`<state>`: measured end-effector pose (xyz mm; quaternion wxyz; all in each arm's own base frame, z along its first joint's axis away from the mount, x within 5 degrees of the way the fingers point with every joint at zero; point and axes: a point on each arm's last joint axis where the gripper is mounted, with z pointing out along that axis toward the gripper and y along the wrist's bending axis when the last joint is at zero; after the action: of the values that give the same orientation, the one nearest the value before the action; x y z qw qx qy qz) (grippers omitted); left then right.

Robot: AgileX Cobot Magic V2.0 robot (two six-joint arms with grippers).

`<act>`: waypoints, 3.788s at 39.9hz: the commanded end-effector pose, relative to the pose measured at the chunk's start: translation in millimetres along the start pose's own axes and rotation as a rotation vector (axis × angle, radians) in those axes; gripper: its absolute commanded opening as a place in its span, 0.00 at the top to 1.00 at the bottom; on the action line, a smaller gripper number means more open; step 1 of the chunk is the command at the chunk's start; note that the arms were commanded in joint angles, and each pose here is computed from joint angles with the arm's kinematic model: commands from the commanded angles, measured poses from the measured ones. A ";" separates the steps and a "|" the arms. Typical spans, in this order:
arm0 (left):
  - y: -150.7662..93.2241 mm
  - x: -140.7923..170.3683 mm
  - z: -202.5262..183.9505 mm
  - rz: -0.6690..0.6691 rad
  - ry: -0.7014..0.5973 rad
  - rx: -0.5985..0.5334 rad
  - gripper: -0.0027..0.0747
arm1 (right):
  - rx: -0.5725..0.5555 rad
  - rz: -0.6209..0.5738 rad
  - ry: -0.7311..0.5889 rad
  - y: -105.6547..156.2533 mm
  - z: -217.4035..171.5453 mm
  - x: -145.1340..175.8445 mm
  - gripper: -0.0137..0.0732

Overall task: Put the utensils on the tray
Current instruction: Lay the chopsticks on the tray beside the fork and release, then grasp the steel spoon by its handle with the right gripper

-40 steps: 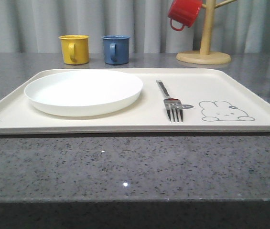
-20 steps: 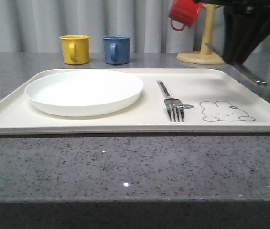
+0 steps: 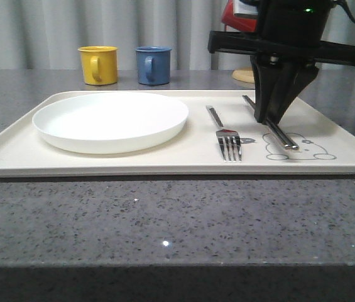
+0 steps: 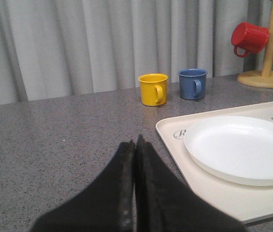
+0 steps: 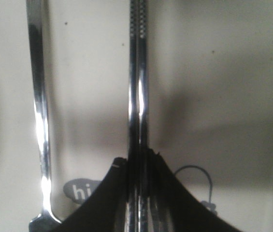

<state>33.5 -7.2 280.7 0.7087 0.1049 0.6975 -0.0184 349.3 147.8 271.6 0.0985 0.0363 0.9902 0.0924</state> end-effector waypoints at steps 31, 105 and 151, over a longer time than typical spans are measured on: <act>1.9 -14.4 -1.0 -0.022 -0.092 -0.011 0.99 | 0.043 0.003 -0.152 -20.1 -53.6 -9.0 0.56; 1.9 -14.5 -1.0 -0.022 -0.094 -0.012 0.99 | 0.245 0.106 0.014 -227.5 -50.6 -41.8 0.92; 1.9 -14.5 -1.0 -0.022 -0.094 -0.012 0.99 | 0.060 -0.035 0.013 -42.2 -51.7 -10.0 0.92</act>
<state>33.5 -7.2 281.1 0.7100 0.1046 0.6962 -0.0184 355.3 98.4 299.4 0.1035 0.0201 0.9925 0.0615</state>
